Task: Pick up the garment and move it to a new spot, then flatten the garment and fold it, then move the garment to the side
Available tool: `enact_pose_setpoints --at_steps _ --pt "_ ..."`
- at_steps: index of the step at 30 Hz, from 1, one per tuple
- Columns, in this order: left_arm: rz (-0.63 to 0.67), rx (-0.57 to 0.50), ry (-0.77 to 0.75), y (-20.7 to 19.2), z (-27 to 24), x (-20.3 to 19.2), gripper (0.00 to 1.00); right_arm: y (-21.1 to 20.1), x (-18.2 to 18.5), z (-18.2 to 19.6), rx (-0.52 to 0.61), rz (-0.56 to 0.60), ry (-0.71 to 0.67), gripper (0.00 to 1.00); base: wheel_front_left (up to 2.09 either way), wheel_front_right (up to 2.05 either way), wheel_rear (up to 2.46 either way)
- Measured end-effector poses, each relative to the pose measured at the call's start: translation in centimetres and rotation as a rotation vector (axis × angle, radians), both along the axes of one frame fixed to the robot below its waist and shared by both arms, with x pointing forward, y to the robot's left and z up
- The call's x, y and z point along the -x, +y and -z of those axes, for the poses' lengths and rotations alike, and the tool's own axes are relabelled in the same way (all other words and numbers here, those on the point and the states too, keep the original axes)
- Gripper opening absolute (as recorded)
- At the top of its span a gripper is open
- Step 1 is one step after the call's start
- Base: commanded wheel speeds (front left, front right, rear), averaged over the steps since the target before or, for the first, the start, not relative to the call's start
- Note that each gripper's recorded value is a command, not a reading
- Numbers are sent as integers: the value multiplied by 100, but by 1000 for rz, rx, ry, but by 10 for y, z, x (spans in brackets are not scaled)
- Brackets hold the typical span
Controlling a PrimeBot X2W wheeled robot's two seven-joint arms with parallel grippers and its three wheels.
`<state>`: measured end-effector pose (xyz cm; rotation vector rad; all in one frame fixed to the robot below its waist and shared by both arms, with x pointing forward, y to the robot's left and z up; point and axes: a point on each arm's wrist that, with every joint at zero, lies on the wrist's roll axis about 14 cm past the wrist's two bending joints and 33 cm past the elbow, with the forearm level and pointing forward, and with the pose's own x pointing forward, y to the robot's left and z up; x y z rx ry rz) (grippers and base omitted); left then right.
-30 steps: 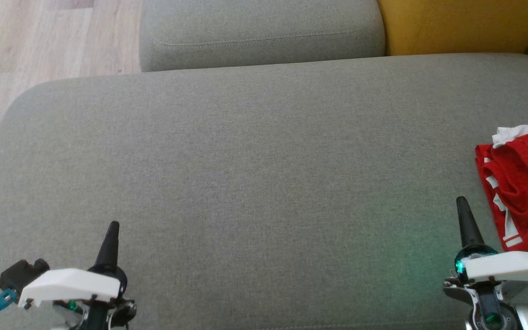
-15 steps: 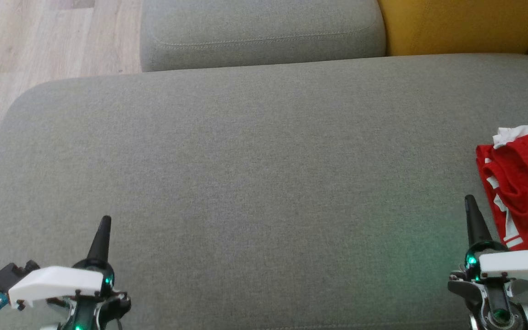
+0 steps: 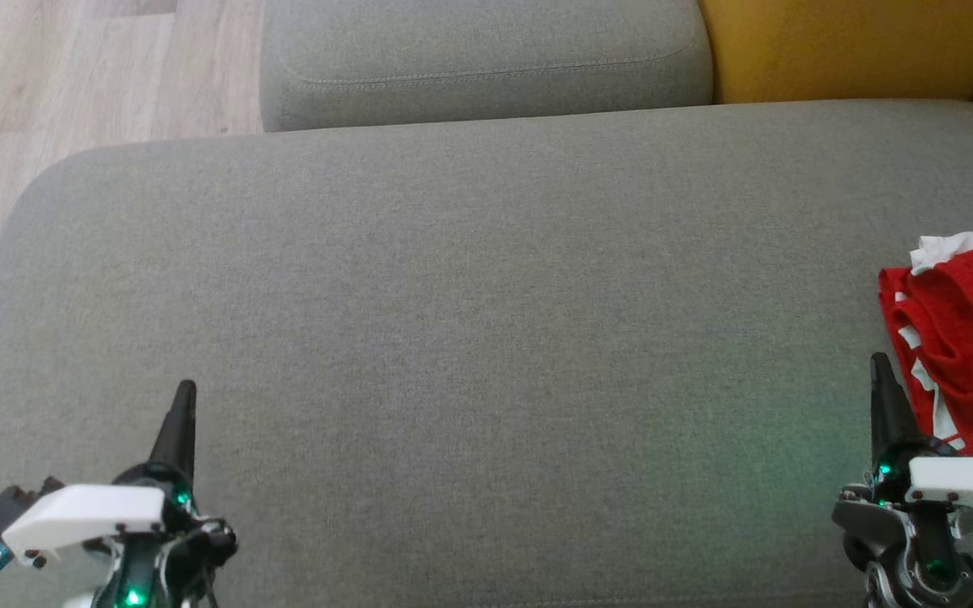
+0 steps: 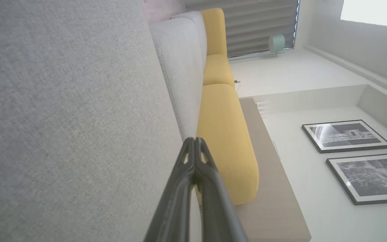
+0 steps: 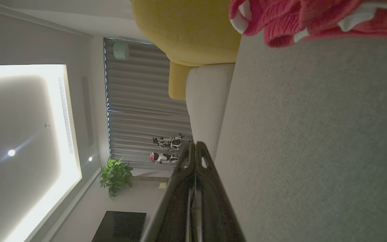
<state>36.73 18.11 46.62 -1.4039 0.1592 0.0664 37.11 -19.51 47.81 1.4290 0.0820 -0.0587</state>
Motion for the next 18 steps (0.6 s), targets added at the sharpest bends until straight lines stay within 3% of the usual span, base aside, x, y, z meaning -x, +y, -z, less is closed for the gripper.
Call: enact_pose_setpoints --at_steps 18 --pt "-47 167 -51 7 -11 -7 0 -10 -2 0 -151 55 -7 0 0 0 0"
